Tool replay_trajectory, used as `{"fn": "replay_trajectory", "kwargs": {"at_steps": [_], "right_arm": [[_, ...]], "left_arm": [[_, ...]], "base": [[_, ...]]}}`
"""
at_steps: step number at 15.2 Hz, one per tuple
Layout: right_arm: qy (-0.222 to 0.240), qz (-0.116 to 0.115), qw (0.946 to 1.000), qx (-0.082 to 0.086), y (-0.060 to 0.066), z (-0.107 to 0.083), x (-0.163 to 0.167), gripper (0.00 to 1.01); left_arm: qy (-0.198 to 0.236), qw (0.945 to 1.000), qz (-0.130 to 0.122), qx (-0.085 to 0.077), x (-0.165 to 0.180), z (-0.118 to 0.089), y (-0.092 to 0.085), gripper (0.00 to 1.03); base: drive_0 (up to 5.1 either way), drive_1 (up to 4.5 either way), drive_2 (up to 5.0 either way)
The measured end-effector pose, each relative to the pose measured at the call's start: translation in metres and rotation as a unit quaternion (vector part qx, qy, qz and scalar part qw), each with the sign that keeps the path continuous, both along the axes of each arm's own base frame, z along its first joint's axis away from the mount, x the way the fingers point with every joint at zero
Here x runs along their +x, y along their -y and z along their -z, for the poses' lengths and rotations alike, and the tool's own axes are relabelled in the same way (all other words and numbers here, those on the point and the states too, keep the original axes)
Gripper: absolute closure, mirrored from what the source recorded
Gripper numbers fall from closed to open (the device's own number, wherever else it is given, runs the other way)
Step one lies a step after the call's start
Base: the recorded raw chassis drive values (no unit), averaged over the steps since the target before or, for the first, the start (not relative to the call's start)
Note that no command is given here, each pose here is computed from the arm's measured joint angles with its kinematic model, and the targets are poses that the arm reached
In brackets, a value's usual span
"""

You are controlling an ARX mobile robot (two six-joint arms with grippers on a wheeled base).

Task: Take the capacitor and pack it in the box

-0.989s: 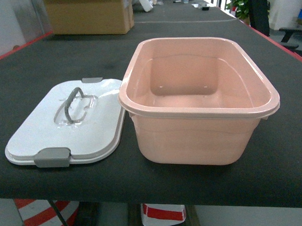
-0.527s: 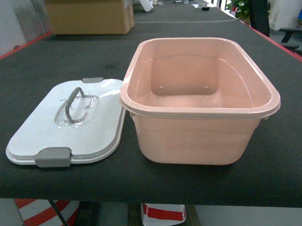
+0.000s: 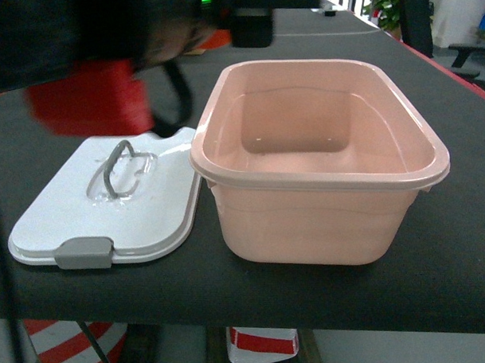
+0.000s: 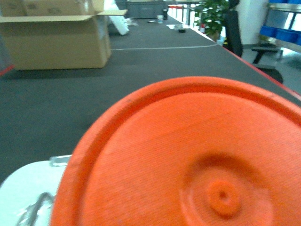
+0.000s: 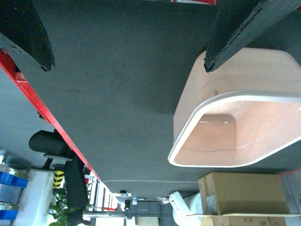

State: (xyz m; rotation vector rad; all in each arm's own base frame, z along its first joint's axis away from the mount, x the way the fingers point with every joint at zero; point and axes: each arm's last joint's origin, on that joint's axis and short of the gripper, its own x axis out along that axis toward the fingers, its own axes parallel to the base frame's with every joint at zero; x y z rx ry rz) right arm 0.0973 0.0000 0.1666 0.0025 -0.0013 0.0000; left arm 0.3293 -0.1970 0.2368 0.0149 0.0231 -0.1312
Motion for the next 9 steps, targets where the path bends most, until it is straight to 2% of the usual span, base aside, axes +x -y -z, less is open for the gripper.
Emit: {"fn": "replay_trajectory", "kwargs": {"at_steps": [2,4,6,9], "right_arm": [[0.000,0.000,1.0000,0.000,0.000,0.000,0.000,0.03],[0.000,0.000,1.0000,0.000,0.000,0.000,0.000,0.03],[0.000,0.000,1.0000,0.000,0.000,0.000,0.000,0.03],[0.000,0.000,1.0000,0.000,0.000,0.000,0.000,0.03]], "left_arm": [[-0.014,0.9996,0.026,-0.003,0.025,0.005,0.032,0.59],[-0.032,0.9985,0.044,0.004,0.038,0.019,0.049,0.59],[-0.029,0.9984,0.048,0.000,0.038,0.019,0.051,0.42],[-0.025,0.9985,0.048,-0.002,0.038,0.016,0.051,0.06]], "base": [[0.0,0.00,0.0],[0.0,0.00,0.0],[0.0,0.00,0.0],[0.0,0.00,0.0]]}}
